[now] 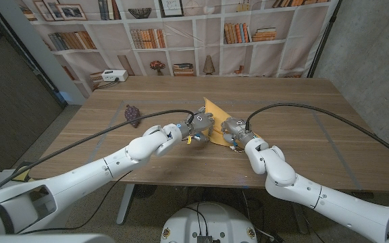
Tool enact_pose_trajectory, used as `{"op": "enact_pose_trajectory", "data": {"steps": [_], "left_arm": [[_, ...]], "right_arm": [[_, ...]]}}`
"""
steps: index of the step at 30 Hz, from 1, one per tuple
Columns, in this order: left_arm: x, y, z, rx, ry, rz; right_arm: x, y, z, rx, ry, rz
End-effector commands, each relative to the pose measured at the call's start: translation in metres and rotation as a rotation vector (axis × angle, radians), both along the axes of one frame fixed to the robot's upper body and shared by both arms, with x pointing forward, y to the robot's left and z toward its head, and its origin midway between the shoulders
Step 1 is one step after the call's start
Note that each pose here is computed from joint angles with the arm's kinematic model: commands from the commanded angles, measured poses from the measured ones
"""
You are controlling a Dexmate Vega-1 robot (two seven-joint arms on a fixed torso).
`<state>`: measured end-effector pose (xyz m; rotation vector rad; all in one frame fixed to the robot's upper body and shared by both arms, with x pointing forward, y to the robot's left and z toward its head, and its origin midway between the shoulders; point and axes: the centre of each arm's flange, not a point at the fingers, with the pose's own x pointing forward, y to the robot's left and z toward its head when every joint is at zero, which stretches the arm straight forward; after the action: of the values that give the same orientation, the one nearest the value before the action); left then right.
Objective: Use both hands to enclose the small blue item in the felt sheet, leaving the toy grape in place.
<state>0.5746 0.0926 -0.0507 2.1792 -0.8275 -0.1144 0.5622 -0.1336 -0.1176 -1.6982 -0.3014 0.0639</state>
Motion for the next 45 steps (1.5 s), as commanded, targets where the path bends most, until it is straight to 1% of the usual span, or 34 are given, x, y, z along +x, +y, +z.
{"op": "enact_pose_trajectory", "data": {"steps": [1, 8, 14, 17, 18, 19, 20, 21, 23, 26, 30, 37, 42, 45], "left_arm": [[0.005, 0.004, -0.01, -0.004, -0.106, -0.004], [0.011, 0.01, -0.013, -0.038, -0.19, -0.04], [0.011, 0.016, -0.01, -0.118, -0.242, -0.096], [0.01, 0.02, -0.007, -0.185, -0.263, -0.14], [0.01, 0.022, -0.005, -0.24, -0.27, -0.173], [0.01, 0.022, -0.005, -0.243, -0.271, -0.177], [0.01, 0.023, -0.003, -0.269, -0.265, -0.186], [0.009, 0.025, -0.001, -0.327, -0.27, -0.215], [0.008, 0.026, 0.002, -0.377, -0.27, -0.244], [0.007, 0.028, 0.004, -0.426, -0.304, -0.277], [0.007, 0.029, 0.008, -0.468, -0.308, -0.285], [0.01, 0.028, 0.011, -0.481, -0.318, -0.277], [0.019, 0.029, 0.009, -0.495, -0.333, -0.264], [0.021, 0.029, 0.009, -0.502, -0.347, -0.269]], "right_arm": [[0.001, -0.001, 0.001, 0.008, 0.005, 0.0], [0.002, -0.001, 0.001, 0.005, 0.005, -0.004], [0.002, -0.002, 0.002, 0.001, 0.004, -0.003], [0.002, -0.001, 0.003, 0.001, 0.004, -0.003], [0.003, -0.001, 0.003, 0.002, 0.005, -0.003], [0.003, -0.001, 0.003, 0.001, 0.006, -0.003], [0.003, -0.001, 0.003, 0.001, 0.005, -0.003], [0.003, -0.001, 0.003, 0.002, 0.005, -0.003], [0.003, -0.001, 0.003, 0.0, 0.004, -0.005], [0.003, -0.002, 0.003, 0.002, 0.005, -0.005], [0.003, -0.002, 0.004, 0.003, 0.005, -0.004], [0.003, -0.003, 0.005, 0.009, 0.005, -0.004], [0.003, -0.005, 0.005, 0.019, 0.012, 0.0], [0.002, -0.005, 0.005, 0.018, 0.016, 0.001]]}}
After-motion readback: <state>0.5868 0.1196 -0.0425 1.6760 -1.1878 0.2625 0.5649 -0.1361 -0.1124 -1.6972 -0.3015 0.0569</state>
